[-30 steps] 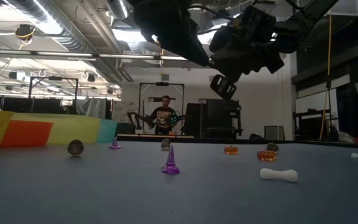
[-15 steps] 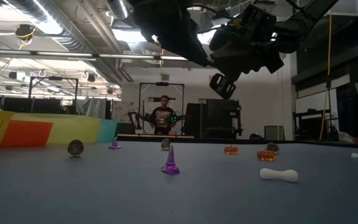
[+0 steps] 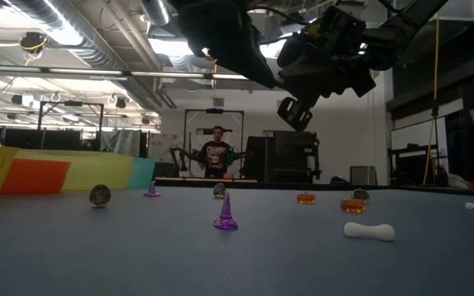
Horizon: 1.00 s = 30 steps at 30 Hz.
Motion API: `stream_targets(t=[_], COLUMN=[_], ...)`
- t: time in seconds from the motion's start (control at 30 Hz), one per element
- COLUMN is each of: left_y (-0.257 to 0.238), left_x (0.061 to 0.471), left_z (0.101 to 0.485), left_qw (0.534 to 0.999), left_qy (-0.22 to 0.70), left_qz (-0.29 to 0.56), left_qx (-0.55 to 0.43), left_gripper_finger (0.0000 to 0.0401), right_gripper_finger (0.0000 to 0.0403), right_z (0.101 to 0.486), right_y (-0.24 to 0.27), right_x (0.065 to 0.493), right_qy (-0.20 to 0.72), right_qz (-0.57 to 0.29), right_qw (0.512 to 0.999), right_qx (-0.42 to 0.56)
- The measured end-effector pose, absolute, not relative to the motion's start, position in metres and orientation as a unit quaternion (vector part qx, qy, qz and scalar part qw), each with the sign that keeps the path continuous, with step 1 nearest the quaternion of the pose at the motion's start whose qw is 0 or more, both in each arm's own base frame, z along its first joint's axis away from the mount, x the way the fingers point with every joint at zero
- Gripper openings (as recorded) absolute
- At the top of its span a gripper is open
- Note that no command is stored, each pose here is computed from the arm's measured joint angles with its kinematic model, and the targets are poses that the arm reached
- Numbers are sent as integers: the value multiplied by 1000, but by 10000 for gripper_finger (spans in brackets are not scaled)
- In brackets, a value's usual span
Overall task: Sort Halloween decoration
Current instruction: Put the top right white bone toy into the yellow bin
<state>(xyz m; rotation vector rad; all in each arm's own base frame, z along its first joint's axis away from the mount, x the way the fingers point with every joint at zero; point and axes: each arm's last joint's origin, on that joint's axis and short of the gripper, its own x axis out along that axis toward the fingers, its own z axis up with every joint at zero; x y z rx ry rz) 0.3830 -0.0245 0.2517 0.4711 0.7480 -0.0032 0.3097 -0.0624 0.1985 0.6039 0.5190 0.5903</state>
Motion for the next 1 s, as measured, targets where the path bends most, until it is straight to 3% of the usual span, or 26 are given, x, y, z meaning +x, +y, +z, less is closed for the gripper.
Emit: stream_targets(t=[0.73, 1.0], left_y=[-25, -25], left_x=[383, 383], left_z=[252, 252], left_qw=[904, 904], left_qy=[362, 362], left_qz=[-2, -2], left_qx=[228, 228], left_gripper_finger=[18, 9], right_gripper_finger=[33, 33], right_z=[198, 198], right_y=[-62, -62], right_x=[310, 310], right_qy=[250, 250], right_qz=[283, 283], right_qw=[879, 879], right_qx=[290, 290])
